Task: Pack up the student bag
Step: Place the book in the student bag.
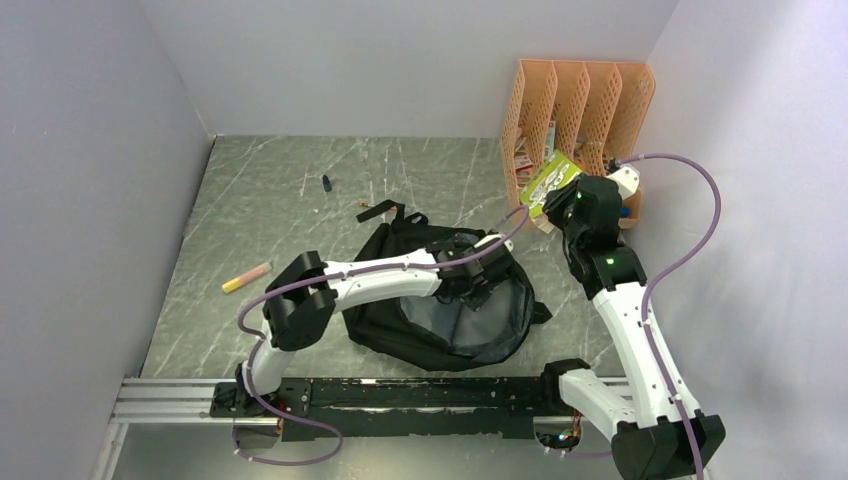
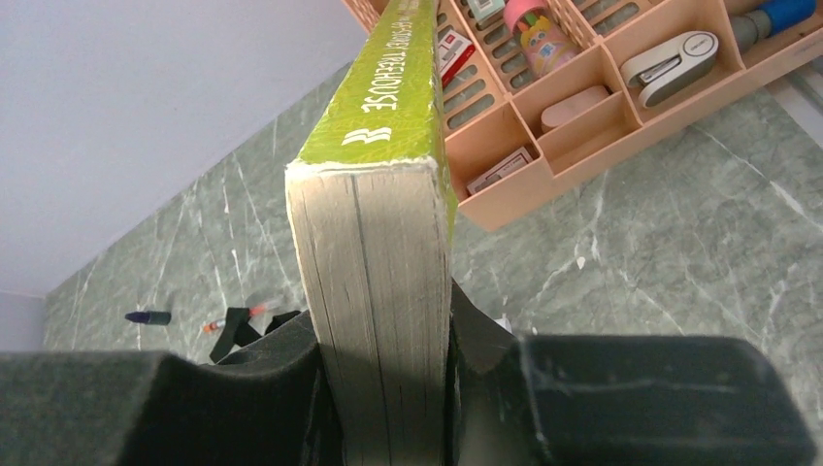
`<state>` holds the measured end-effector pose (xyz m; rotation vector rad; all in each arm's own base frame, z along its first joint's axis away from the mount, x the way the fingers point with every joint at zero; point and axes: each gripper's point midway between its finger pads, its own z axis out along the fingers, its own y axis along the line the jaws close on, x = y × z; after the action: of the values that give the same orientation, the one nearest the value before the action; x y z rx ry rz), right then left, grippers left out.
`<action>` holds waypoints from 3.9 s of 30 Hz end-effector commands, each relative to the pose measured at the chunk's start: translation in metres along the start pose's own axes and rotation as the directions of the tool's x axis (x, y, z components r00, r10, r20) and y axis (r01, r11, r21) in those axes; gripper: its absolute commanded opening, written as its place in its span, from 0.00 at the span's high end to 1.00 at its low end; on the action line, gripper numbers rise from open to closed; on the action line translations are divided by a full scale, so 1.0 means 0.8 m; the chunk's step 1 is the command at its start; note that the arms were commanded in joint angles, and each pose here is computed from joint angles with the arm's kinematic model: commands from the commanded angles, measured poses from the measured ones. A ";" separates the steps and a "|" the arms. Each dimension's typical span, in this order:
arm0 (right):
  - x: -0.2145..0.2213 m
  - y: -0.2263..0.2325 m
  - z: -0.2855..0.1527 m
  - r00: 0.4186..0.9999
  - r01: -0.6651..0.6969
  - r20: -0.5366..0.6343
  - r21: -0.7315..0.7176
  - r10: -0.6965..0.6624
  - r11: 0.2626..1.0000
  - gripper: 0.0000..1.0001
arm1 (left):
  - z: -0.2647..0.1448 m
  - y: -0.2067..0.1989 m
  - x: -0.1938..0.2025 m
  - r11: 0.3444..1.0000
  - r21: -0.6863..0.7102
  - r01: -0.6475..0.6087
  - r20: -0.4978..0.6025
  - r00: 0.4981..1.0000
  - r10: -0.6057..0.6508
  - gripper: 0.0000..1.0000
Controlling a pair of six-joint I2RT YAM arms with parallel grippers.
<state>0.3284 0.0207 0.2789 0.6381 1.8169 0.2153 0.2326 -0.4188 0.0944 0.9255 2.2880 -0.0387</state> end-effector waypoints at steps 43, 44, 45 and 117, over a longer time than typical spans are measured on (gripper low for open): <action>-0.003 0.066 -0.068 0.994 -0.069 -0.105 -0.312 0.038 0.948 1.00 | -0.078 0.111 -0.075 0.980 -0.128 0.151 0.247 0.962 -0.116 0.95; 0.002 0.072 -0.074 0.991 -0.087 -0.128 -0.346 0.045 0.934 1.00 | -0.078 0.113 -0.074 0.979 -0.129 0.156 0.246 0.962 -0.120 0.95; 0.008 0.076 -0.079 0.986 -0.109 -0.155 -0.367 0.055 0.924 1.00 | -0.078 0.113 -0.074 0.979 -0.127 0.159 0.247 0.961 -0.124 0.95; 0.380 0.174 -0.046 0.641 -0.394 -0.757 -0.465 -0.126 0.793 0.82 | -0.150 0.126 -0.115 0.964 0.000 0.266 0.402 0.883 -0.244 0.95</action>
<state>0.2656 0.3029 0.1075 0.2473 2.3410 1.3755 0.2727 -0.3625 0.2214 0.6257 2.0923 -0.1390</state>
